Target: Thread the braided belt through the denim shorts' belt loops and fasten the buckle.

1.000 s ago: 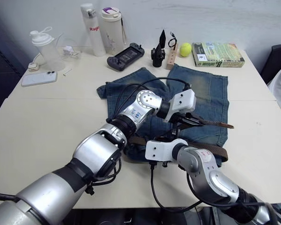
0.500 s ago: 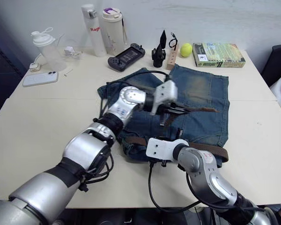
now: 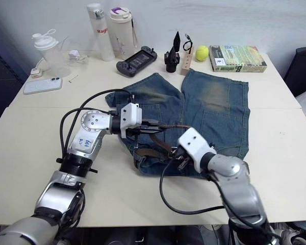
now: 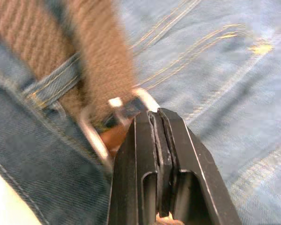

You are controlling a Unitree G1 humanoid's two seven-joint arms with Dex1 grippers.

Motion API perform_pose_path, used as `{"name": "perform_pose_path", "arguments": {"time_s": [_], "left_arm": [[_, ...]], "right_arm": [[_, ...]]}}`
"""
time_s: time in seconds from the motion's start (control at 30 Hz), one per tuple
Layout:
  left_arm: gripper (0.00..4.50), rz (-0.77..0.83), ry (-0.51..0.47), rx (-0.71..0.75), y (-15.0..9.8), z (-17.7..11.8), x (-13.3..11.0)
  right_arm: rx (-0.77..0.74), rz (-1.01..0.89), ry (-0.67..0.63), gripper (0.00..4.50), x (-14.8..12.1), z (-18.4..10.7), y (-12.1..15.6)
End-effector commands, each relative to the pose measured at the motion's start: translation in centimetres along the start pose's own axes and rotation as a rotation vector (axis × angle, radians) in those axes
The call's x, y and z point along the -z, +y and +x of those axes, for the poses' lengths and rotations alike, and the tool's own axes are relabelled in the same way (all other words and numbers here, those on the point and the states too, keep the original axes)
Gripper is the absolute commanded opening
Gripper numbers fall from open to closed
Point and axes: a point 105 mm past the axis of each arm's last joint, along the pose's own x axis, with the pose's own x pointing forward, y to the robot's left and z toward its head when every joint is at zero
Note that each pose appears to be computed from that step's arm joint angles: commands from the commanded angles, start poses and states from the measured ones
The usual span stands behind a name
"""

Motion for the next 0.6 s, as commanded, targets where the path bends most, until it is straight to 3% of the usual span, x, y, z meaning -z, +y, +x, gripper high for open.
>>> {"name": "perform_pose_path", "arguments": {"time_s": [0.03, 0.17, 0.2, 0.27, 0.43, 0.6], "left_arm": [[0.00, 0.018, -0.022, -0.026, 0.1, -0.1, -1.3], [0.00, 0.006, -0.016, -0.038, 0.0, -0.1, -1.3], [0.00, 0.003, -0.016, -0.041, 0.0, -0.2, -1.3], [0.00, -0.001, -0.018, -0.052, 0.3, -0.3, -1.4], [0.00, 0.003, -0.032, -0.089, 1.7, -0.8, -2.3], [0.00, 0.005, -0.027, -0.092, 2.0, -0.9, -2.4]], "right_arm": [[-0.010, 0.015, -0.066, 0.11, -1.5, -1.9, -0.2], [-0.041, 0.019, -0.083, 0.11, -1.7, -3.0, 0.4], [-0.047, 0.010, -0.079, 0.37, -1.6, -3.2, 0.7], [-0.079, -0.002, -0.046, 1.02, -0.6, -3.5, 1.6], [-0.086, -0.098, 0.008, 3.30, 1.3, -3.0, 2.9], [-0.016, -0.161, 0.011, 3.30, 1.8, -1.9, 2.5]]}}
